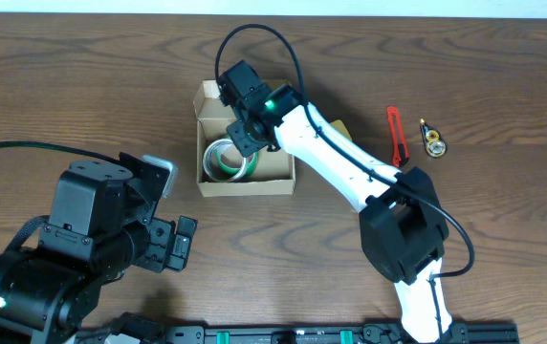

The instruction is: Pack container

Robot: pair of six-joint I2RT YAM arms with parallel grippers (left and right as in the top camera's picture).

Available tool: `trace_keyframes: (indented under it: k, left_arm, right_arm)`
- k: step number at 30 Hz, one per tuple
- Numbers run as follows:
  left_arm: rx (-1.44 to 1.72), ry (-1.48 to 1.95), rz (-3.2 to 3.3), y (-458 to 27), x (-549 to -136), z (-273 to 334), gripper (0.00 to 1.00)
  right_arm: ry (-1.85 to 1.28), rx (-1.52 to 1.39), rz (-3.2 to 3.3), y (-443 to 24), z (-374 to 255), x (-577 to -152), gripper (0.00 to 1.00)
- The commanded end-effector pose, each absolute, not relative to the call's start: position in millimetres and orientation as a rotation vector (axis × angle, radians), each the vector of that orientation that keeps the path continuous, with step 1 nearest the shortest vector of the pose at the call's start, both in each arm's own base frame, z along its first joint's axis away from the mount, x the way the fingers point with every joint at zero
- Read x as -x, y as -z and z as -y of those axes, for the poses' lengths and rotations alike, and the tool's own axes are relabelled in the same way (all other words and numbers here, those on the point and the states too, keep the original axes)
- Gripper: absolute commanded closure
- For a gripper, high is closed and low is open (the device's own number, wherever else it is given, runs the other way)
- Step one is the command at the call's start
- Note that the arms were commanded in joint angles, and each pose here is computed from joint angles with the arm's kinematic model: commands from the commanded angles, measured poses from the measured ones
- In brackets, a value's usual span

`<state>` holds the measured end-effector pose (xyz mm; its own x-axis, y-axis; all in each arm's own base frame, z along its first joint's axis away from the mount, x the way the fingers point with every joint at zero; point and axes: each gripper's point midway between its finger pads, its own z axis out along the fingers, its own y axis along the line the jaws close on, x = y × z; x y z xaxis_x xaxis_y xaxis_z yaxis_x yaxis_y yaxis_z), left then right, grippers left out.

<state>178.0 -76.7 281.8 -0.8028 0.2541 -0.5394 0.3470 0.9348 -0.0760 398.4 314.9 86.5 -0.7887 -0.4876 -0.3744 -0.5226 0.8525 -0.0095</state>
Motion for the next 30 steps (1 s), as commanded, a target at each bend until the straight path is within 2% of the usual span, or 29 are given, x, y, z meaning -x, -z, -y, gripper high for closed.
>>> trace_keyframes:
  k: [1, 10, 19, 25, 30]
  left_arm:
    - [-0.442, 0.224, -2.54, -284, -178, 76, 0.05]
    - [-0.442, 0.224, -2.54, -284, -178, 76, 0.05]
    - [-0.442, 0.224, -2.54, -284, -178, 76, 0.05]
    - [-0.442, 0.224, -2.539, -284, -178, 76, 0.05]
    - [-0.442, 0.224, -2.54, -284, -178, 76, 0.05]
  right_arm:
    - [-0.09, 0.725, -2.701, -70, -306, -400, 0.5]
    - [-0.103, 0.727, -2.697, -73, -308, -399, 0.49]
    - [-0.356, 0.825, -2.599, -129, -334, -384, 0.43]
    - [-0.369, 0.967, -2.624, -121, -342, -359, 0.41]
    - [-0.375, 1.061, -2.594, -120, -350, -349, 0.35]
